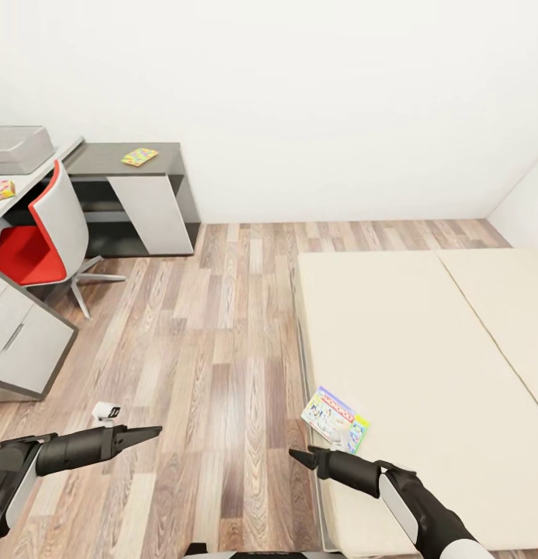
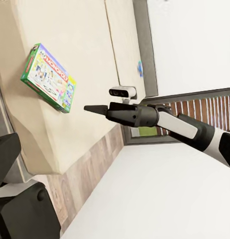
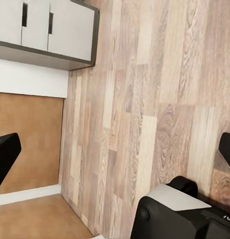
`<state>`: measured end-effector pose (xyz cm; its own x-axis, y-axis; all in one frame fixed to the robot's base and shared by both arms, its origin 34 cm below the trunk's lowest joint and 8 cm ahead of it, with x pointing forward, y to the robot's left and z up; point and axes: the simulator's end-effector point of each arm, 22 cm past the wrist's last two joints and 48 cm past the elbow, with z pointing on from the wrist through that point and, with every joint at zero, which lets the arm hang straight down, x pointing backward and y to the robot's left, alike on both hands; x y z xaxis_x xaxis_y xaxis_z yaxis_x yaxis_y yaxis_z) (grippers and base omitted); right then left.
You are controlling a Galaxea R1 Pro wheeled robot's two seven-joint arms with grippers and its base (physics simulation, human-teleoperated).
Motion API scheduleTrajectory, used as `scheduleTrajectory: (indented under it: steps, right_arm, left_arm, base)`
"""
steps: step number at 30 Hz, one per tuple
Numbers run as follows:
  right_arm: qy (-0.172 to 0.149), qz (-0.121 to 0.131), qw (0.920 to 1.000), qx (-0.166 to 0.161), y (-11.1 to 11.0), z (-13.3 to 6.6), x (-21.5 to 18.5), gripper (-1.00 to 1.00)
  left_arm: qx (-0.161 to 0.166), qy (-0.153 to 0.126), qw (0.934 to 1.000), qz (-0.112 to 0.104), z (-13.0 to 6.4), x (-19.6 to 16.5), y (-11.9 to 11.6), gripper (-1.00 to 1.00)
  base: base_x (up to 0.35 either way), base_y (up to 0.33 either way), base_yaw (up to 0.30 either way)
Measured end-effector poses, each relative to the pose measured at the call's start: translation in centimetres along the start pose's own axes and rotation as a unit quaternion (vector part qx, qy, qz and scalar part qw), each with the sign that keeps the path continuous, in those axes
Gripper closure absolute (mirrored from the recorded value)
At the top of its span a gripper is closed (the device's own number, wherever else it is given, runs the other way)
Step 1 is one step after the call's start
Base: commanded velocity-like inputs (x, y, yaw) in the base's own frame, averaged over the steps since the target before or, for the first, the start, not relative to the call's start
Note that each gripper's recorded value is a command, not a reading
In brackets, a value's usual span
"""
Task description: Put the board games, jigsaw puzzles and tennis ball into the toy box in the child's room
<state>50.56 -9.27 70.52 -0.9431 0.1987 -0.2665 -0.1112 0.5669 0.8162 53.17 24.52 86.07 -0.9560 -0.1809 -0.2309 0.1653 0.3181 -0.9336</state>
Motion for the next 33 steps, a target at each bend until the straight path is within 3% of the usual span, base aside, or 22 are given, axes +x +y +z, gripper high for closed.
scheduleTrajectory:
  steps: [33]
  right_arm:
    - [-0.024,-0.034,0.9991,-0.006,1.7,-0.5,-2.4,-1.0]
  left_arm:
    - [0.003,-0.009,0.9996,0.028,-0.7,-1.3,-2.0,-1.0]
  base:
    - [0.0,0.0,0.0]
